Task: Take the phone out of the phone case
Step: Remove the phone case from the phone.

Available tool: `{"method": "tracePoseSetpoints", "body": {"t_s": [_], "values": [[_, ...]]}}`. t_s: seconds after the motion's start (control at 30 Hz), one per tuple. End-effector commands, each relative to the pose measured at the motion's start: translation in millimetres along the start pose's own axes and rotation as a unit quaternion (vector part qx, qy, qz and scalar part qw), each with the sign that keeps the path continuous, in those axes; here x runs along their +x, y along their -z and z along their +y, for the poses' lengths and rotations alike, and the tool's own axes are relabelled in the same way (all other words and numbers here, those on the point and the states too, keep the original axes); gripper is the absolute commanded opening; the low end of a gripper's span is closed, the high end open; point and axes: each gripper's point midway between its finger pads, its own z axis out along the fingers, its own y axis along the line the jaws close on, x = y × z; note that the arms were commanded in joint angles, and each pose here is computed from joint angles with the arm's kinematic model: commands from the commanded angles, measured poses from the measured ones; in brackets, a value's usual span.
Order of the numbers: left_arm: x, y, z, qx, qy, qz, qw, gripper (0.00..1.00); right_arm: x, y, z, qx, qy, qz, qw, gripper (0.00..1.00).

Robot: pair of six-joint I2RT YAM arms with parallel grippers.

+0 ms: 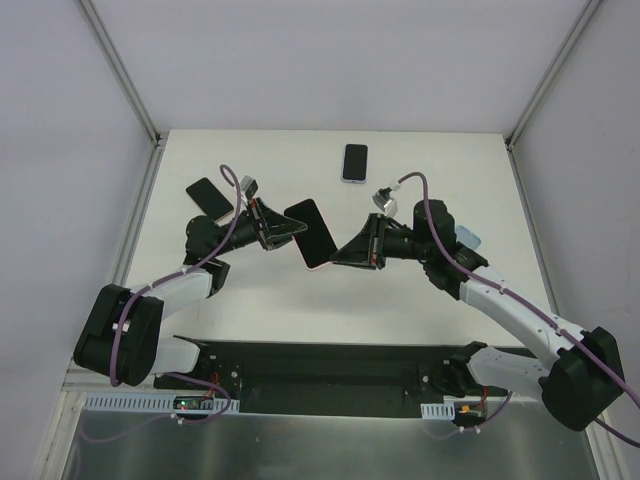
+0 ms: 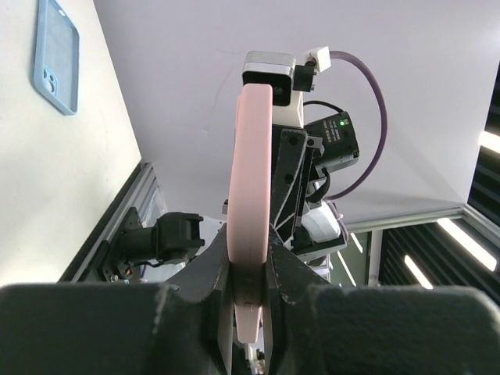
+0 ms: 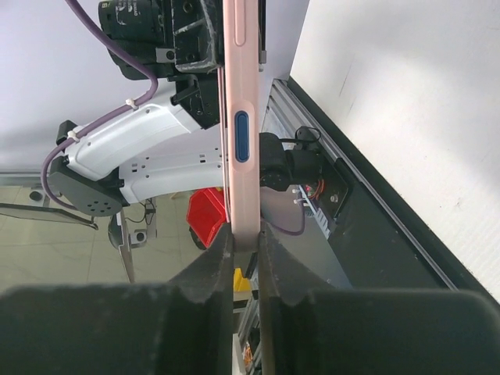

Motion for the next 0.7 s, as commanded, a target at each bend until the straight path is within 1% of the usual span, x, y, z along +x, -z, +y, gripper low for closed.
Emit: {"method": "tracePoseSetpoints", "body": {"t_s": [0.0, 0.1, 0.2, 0.3, 0.4, 0.47, 0.57, 0.67], "values": [[2, 6, -36, 0.053, -0.063, 0.004, 0.997, 0.0, -12, 1, 32, -0.041, 0.035, -0.015, 0.998, 0.02], [1, 7, -36, 0.05, -0.062, 0.002, 0.997, 0.0, -11, 3, 37, -0.052, 0.044, -0.016, 0.998, 0.01], [-1, 6, -31, 0.043, -0.055, 0.002, 0.998, 0.0, -7, 8, 49, -0.076, 0.074, -0.014, 0.994, 0.01], [-4, 5, -17, 0.021, -0.032, 0.001, 0.999, 0.0, -3, 13, 69, -0.103, 0.11, -0.01, 0.989, 0.01], [-7, 3, -3, 0.005, -0.003, 0.004, 1.0, 0.0, 7, 18, 94, -0.139, 0.17, -0.001, 0.976, 0.02], [-8, 3, 2, -0.001, 0.009, 0.003, 1.0, 0.0, 16, 20, 112, -0.166, 0.215, 0.006, 0.962, 0.01], [-9, 2, 1, -0.001, 0.015, 0.004, 1.0, 0.0, 25, 19, 126, -0.189, 0.256, 0.018, 0.948, 0.01], [-9, 1, -3, 0.002, 0.021, 0.007, 1.0, 0.0, 31, 16, 132, -0.208, 0.275, 0.035, 0.938, 0.01]]}}
